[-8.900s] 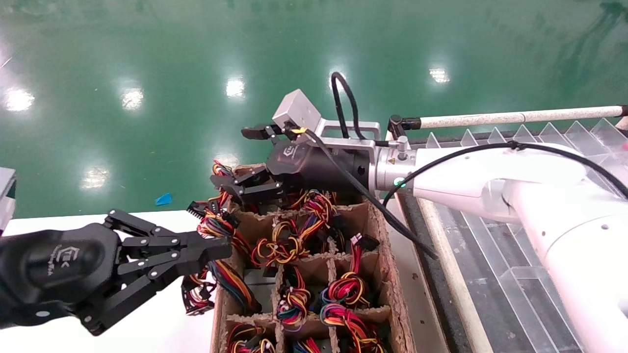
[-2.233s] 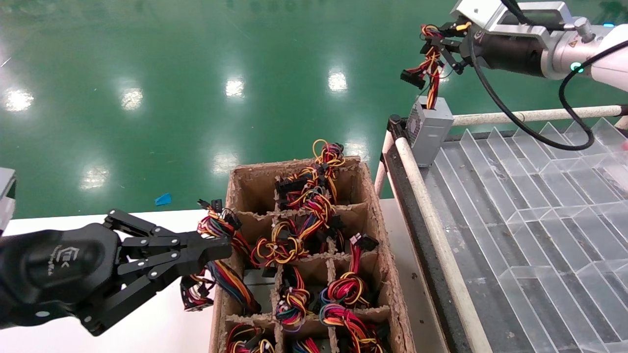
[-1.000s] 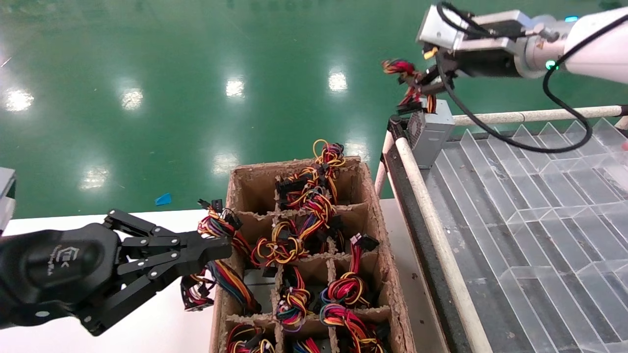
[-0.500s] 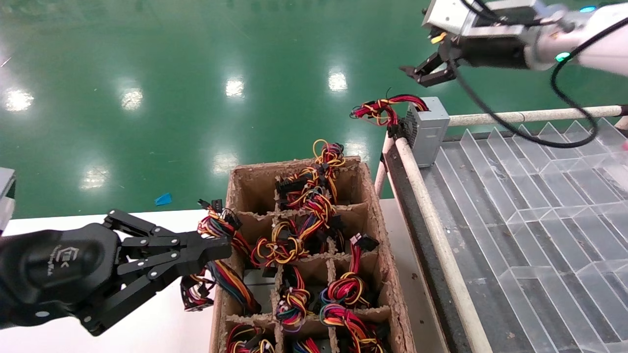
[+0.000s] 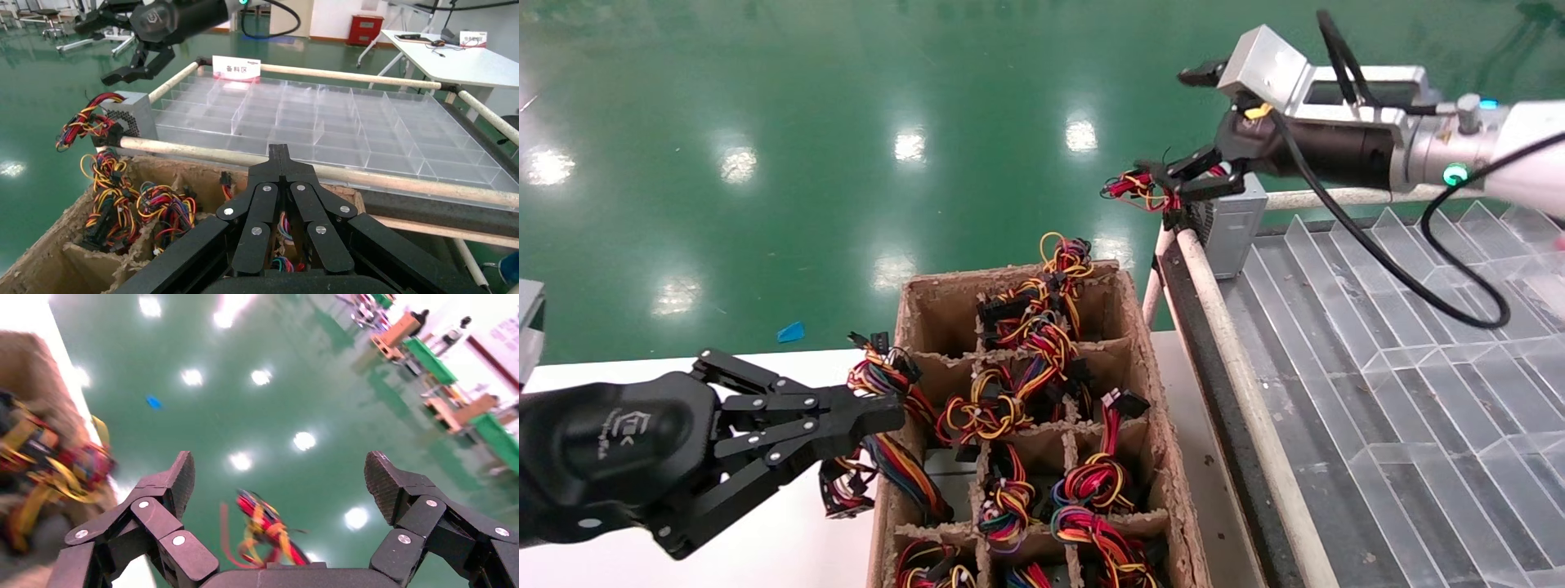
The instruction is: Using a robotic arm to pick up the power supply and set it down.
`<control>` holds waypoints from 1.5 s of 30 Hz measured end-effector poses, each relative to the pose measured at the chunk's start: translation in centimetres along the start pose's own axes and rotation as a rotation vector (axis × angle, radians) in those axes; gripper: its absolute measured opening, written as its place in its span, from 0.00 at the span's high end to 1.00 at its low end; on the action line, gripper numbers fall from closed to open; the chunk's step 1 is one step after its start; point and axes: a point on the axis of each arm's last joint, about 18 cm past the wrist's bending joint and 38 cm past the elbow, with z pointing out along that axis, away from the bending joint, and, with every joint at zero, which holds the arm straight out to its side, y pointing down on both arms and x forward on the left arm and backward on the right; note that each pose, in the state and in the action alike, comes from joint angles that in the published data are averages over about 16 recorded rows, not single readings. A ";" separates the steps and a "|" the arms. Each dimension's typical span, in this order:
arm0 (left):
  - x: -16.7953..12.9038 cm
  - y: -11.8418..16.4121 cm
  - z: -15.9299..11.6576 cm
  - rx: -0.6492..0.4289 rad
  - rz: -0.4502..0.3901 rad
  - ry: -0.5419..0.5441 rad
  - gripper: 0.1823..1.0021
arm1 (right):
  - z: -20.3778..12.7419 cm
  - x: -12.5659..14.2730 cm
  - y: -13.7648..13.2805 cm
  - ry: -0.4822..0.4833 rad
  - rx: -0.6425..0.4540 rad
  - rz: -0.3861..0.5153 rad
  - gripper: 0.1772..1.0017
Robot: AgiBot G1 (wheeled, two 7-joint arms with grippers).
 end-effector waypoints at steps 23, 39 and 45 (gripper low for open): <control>0.0 0.0 0.0 0.000 0.000 0.000 0.76 | -6.0 -9.3 -0.5 -0.209 0.290 0.327 0.00; 0.0 0.0 0.0 0.000 0.000 0.000 0.33 | -13.0 -15.2 -2.8 -0.407 0.388 0.451 0.00; 0.0 0.0 0.0 0.000 0.000 0.000 0.19 | -15.5 -17.3 -3.9 -0.489 0.396 0.475 0.00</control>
